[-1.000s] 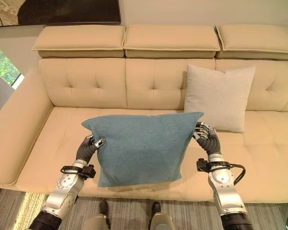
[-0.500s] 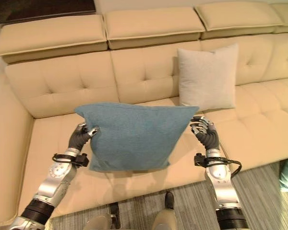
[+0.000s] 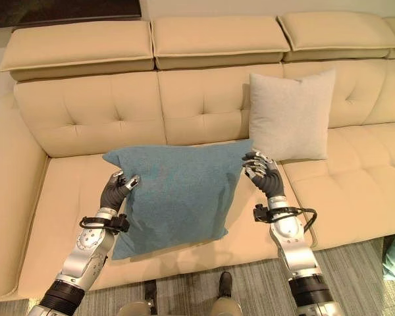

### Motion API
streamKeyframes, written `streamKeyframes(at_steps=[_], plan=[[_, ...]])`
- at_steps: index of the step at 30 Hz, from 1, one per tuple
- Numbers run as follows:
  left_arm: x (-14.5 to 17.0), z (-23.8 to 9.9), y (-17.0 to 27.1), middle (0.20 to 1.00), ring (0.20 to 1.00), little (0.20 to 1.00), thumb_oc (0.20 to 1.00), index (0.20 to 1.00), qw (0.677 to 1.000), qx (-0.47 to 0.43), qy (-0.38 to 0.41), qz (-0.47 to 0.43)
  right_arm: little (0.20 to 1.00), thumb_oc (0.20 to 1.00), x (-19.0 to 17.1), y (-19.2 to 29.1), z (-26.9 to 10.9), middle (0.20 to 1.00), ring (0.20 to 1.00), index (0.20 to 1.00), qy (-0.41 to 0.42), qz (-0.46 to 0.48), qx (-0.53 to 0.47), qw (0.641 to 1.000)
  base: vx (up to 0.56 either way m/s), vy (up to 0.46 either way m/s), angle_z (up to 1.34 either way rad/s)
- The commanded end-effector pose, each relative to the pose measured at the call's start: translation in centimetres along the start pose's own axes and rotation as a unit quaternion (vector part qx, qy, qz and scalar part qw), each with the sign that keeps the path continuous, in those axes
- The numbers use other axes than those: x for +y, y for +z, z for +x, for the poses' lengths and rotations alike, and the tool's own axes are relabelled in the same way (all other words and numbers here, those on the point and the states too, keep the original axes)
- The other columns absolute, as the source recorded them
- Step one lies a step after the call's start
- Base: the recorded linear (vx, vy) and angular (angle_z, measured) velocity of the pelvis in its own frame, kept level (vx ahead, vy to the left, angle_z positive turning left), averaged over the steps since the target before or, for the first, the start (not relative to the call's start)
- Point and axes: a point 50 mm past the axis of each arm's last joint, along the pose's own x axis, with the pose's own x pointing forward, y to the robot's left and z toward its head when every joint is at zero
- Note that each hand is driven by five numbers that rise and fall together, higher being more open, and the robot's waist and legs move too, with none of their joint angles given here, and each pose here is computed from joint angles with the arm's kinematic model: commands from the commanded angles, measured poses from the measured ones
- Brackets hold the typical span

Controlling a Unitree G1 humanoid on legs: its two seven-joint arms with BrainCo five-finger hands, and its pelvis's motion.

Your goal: Pick up all the scattered cushions and arrange them neatly on the sofa.

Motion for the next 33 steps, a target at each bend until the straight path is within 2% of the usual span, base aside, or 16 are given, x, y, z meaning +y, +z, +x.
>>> streamKeyframes(at_steps=[1, 5, 10, 11, 12, 15, 19, 23, 29, 33], plan=[[-1.9, 2.8, 7.6, 0.2, 0.2, 0.2, 0.2, 0.2, 0.982, -0.187, -0.033, -0.001, 0.2, 0.2, 0.6, 5.9, 3.0, 0.2, 0.2, 0.2, 0.004, -0.005, -0.14, 0.99, -0.08, -0.041, 0.2], [-3.1, 5.4, 10.2, 0.2, 0.2, 0.2, 0.2, 0.2, 0.973, -0.229, -0.032, 0.013, 0.2, 0.2, 1.6, 9.3, 5.7, 0.2, 0.2, 0.2, 0.014, -0.016, -0.196, 0.98, -0.05, 0.005, 0.17], [-3.9, 6.8, 12.4, 0.2, 0.2, 0.2, 0.2, 0.2, 0.964, -0.26, -0.037, 0.025, 0.2, 0.2, 1.9, 10.8, 7.1, 0.2, 0.2, 0.2, 0.017, -0.04, -0.213, 0.976, 0.0, 0.009, 0.03], [-4.0, 7.1, 13.1, 0.2, 0.2, 0.2, 0.2, 0.2, 0.962, -0.27, -0.035, 0.031, 0.555, 0.555, 1.5, 10.5, 7.2, 0.555, 0.555, 0.555, 0.006, -0.063, -0.204, 0.977, 0.0, 0.009, 0.04], [-4.0, 7.1, 13.1, 0.2, 0.2, 0.2, 0.2, 0.2, 0.962, -0.27, -0.035, 0.031, 1.0, 1.0, 1.5, 10.5, 7.2, 1.0, 1.0, 1.0, 0.006, -0.063, -0.204, 0.977, 0.0, 0.0, 0.0], [-3.0, 6.9, 13.2, 0.2, 0.2, 0.2, 0.2, 0.2, 0.961, -0.271, -0.022, 0.045, 1.0, 1.0, -1.1, 8.4, 6.0, 1.0, 1.0, 1.0, -0.05, -0.121, -0.169, 0.977, 0.0, 0.0, 0.0], [-1.1, 6.1, 12.0, 0.2, 0.2, 0.2, 0.2, 0.2, 0.966, -0.25, -0.006, 0.071, 1.0, 1.0, -3.9, 5.4, 3.6, 1.0, 1.0, 1.0, -0.1, -0.14, -0.112, 0.979, -0.01, -0.014, -0.11], [0.1, 5.1, 10.3, 0.2, 0.2, 0.2, 0.2, 0.2, 0.973, -0.217, -0.011, 0.082, 1.0, 1.0, -4.5, 2.7, 1.8, 1.0, 1.0, 1.0, -0.092, -0.116, -0.054, 0.988, -0.02, -0.032, -0.26], [-0.4, 4.4, 8.5, 0.2, 0.2, 0.2, 0.2, 0.2, 0.98, -0.177, -0.061, 0.072, 1.0, 1.0, -3.9, -0.5, 0.8, 1.0, 1.0, 1.0, -0.049, -0.037, 0.017, 0.998, -0.05, -0.042, -0.05], [-0.4, 4.2, 8.1, 0.2, 0.2, 0.2, 0.2, 0.2, 0.98, -0.165, -0.083, 0.079, 1.0, 1.0, -4.4, -1.5, 1.2, 1.0, 1.0, 1.0, -0.03, -0.064, 0.05, 0.996, -0.05, -0.031, 0.04]])
